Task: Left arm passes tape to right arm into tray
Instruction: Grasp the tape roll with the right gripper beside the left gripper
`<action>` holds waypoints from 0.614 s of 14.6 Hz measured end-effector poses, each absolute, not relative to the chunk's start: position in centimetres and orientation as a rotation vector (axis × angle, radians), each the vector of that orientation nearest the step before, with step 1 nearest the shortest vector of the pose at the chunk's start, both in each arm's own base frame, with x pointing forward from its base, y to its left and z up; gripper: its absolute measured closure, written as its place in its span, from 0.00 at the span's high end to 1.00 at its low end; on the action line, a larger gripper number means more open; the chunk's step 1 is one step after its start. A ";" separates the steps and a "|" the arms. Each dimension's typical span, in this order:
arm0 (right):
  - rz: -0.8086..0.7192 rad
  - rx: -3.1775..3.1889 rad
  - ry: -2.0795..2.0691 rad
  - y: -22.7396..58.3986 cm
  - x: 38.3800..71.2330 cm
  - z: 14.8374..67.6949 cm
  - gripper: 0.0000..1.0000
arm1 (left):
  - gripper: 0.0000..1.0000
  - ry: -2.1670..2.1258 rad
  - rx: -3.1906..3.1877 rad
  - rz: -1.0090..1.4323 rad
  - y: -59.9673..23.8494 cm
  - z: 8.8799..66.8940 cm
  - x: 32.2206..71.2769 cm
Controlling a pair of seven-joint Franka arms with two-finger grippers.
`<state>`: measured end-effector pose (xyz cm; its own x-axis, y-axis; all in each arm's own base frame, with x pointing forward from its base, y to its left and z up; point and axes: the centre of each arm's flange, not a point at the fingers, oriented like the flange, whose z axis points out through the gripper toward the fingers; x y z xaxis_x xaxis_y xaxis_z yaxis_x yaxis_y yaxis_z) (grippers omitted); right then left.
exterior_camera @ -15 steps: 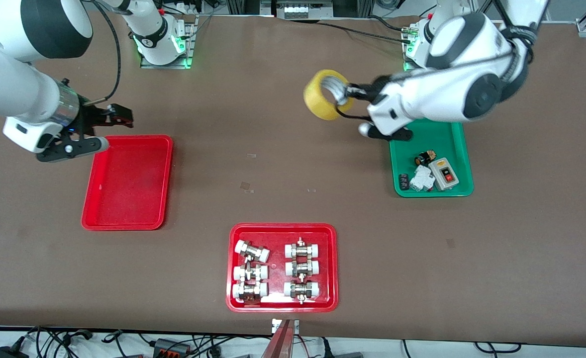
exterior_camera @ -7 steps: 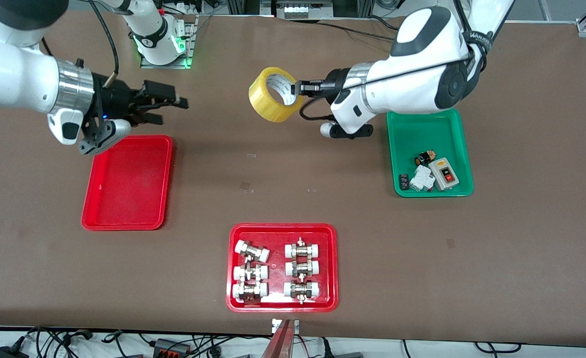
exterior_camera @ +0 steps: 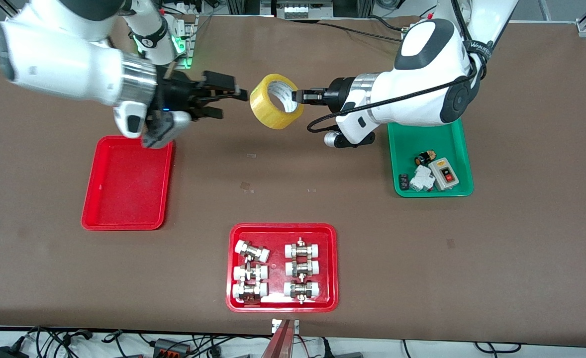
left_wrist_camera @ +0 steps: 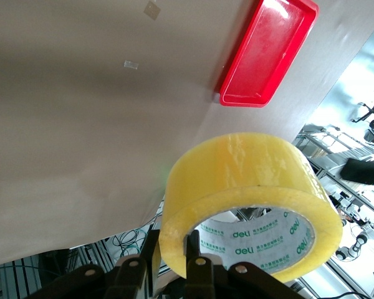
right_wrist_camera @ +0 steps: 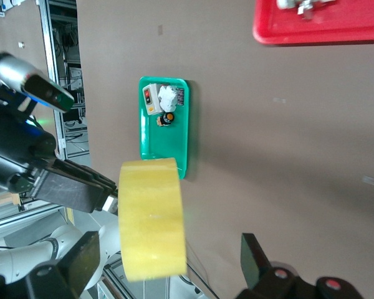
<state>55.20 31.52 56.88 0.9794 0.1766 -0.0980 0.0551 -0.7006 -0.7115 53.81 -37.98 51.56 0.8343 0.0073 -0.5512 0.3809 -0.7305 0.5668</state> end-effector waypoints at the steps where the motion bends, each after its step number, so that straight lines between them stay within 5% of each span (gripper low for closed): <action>1: 0.205 -2.342 -0.163 32.5 55.1 56.4 1.00 | 0.21 0.287 2.306 -0.687 -37.7 51.6 54.0; 9: 0.241 -2.285 -0.128 33.3 55.4 55.4 1.00 | 0.21 0.299 2.303 -0.680 -37.1 51.7 54.4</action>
